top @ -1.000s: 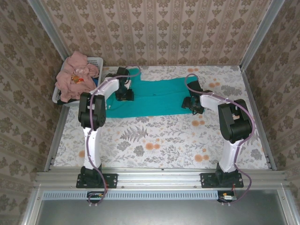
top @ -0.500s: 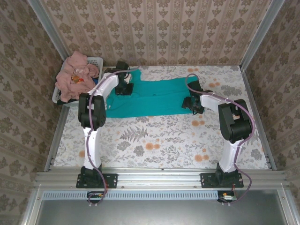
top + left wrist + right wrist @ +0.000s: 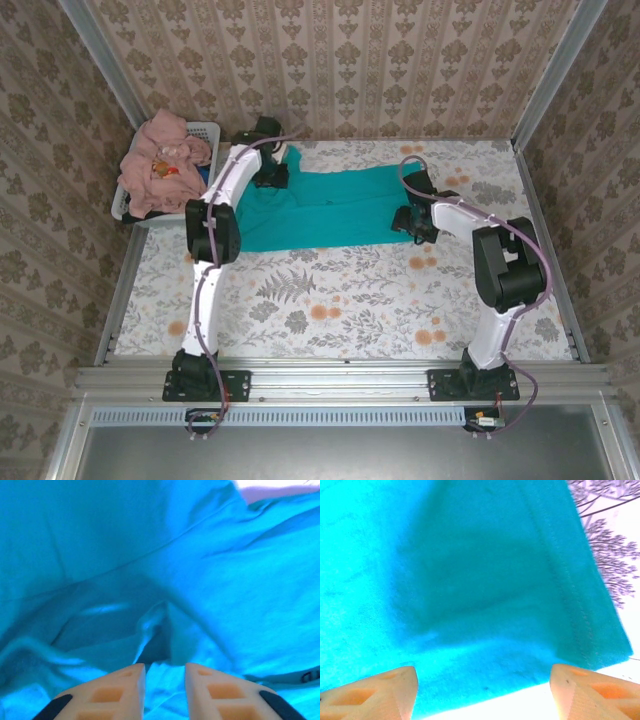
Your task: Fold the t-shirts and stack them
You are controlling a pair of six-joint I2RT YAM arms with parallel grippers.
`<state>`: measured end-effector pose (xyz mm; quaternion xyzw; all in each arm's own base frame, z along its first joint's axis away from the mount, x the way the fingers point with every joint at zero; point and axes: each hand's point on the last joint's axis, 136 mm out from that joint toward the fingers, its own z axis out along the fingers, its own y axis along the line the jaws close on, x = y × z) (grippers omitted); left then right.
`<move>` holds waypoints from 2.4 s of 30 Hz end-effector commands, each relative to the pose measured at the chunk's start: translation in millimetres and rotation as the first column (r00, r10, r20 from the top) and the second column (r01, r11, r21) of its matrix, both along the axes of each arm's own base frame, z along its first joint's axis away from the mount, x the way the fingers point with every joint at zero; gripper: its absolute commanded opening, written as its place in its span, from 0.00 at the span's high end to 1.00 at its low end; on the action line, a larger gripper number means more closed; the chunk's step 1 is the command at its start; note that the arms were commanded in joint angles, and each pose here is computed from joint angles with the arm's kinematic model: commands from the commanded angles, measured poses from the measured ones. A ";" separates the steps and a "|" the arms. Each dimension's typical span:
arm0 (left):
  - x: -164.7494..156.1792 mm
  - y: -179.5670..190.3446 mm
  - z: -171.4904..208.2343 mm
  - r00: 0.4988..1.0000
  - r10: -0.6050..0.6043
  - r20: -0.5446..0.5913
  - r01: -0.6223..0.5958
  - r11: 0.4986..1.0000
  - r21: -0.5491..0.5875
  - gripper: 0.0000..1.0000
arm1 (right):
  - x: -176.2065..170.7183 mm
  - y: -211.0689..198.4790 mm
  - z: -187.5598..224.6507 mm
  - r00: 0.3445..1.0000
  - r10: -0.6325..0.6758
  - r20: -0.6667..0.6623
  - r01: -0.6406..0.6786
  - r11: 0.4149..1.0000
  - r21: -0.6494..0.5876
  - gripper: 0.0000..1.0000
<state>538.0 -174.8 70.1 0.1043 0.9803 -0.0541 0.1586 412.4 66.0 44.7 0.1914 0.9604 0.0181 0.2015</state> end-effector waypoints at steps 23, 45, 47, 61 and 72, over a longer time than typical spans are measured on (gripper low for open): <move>4.3 54.6 3.6 0.993 0.112 0.031 -0.110 0.992 -0.062 0.52 | 124.1 -14.4 17.0 0.999 0.040 0.037 -0.042 0.998 0.052 0.37; 41.2 55.4 -26.0 0.995 0.074 0.062 -0.067 0.993 -0.102 0.60 | 142.3 -22.6 -11.6 1.000 0.018 -0.011 -0.017 0.999 0.031 0.53; 39.9 55.6 -22.0 0.995 0.074 0.062 -0.067 0.992 -0.102 0.75 | 142.1 -22.2 -9.3 1.000 0.017 -0.008 -0.017 0.999 0.033 0.59; 6.2 62.3 81.6 0.975 0.079 0.206 -0.063 0.994 -0.087 1.00 | 129.4 -25.5 44.0 0.997 0.021 0.072 -0.023 0.999 0.024 1.00; -96.4 71.4 127.5 0.953 0.109 0.283 -0.085 0.992 -0.094 1.00 | 58.6 -24.3 75.8 0.993 0.022 0.112 -0.027 0.999 0.046 1.00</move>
